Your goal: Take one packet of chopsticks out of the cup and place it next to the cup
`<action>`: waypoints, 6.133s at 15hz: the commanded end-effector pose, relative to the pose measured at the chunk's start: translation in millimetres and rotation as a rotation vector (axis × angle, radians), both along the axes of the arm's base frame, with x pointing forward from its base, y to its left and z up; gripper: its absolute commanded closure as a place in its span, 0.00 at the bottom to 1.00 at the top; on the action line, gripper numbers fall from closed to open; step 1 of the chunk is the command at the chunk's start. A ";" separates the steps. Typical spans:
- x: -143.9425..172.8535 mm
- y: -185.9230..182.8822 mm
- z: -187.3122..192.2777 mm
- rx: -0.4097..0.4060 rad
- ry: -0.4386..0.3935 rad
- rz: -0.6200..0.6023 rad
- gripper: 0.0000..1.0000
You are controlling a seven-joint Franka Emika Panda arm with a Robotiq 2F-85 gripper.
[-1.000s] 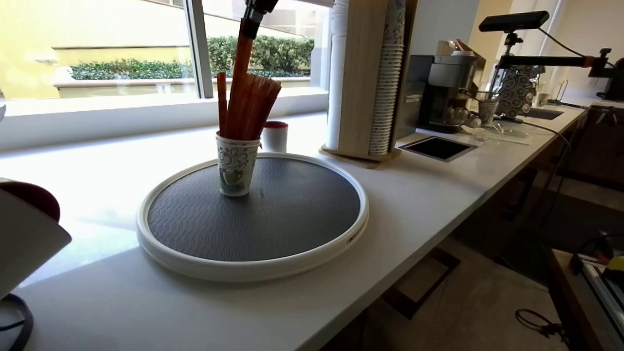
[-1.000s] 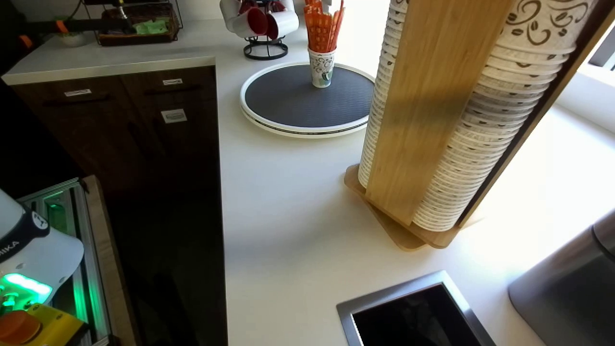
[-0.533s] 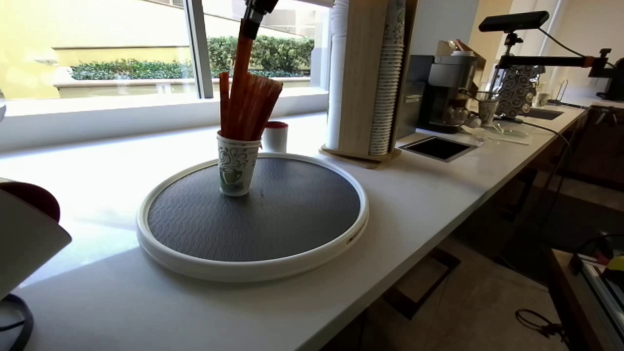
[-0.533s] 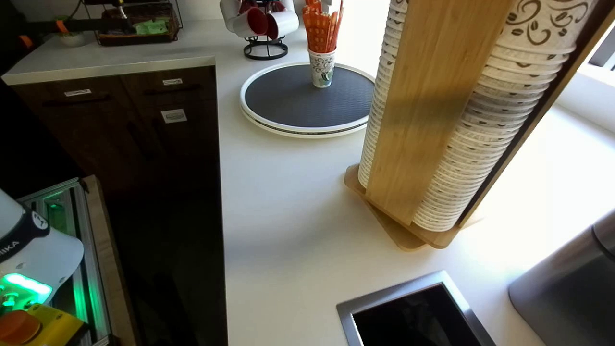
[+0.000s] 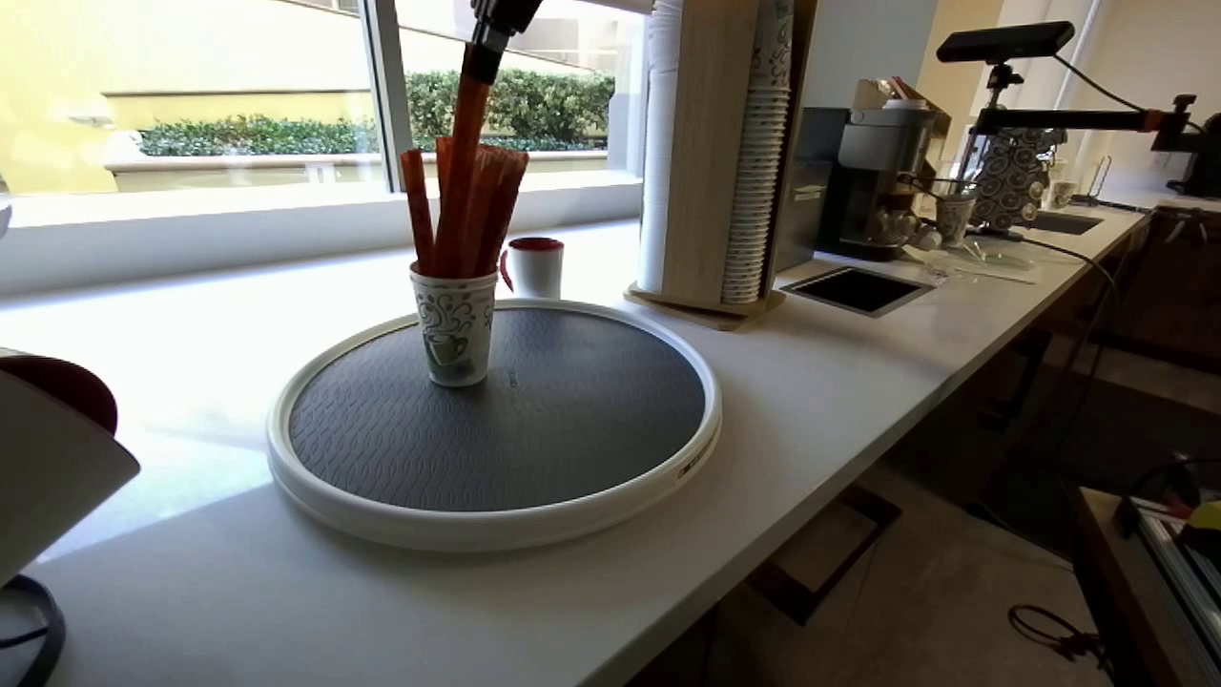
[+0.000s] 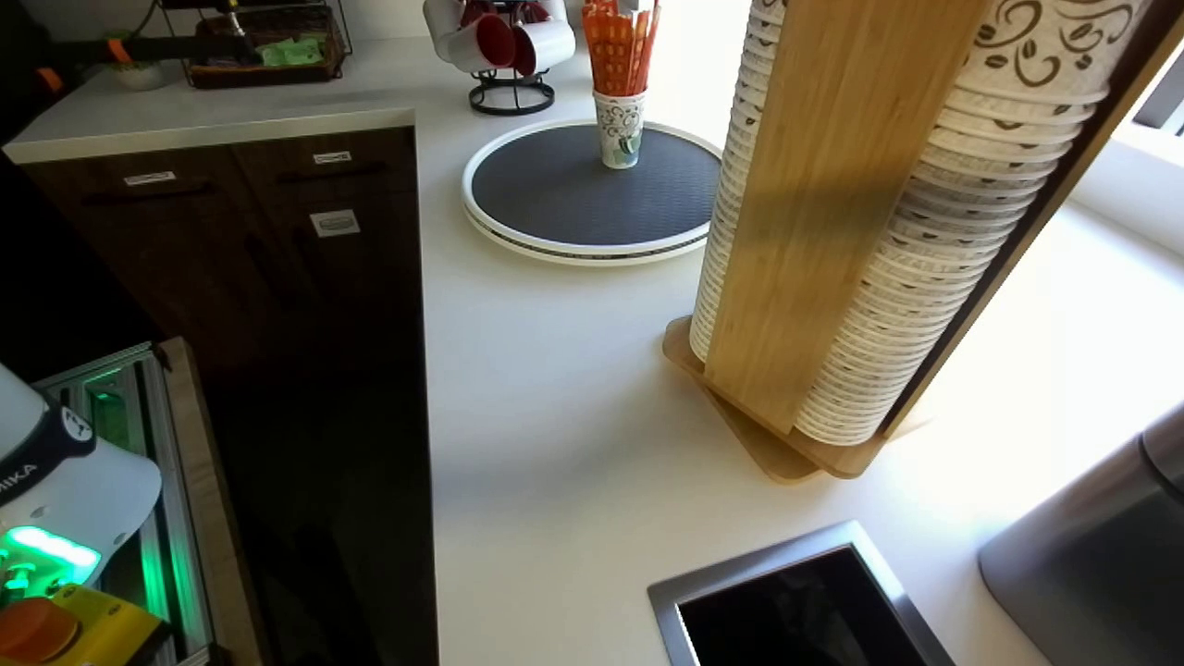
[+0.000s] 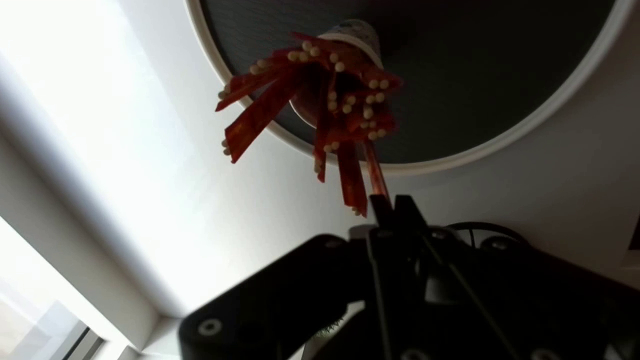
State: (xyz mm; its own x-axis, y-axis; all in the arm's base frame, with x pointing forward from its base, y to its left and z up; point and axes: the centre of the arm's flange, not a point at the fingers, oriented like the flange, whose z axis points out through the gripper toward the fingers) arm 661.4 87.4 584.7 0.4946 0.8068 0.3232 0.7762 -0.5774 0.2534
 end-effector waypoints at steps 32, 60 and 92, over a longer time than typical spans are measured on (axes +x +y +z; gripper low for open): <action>-85.0 -13.6 54.6 0.366 0.197 -0.517 0.98; -155.3 -164.9 -209.1 1.337 0.421 -1.215 0.98; -132.2 -152.6 -234.5 1.096 0.505 -1.154 0.60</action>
State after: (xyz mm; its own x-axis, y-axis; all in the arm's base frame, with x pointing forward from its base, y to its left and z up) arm 529.9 -62.6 351.8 0.8497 -0.5182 0.0978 -0.2665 -0.5821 -0.7682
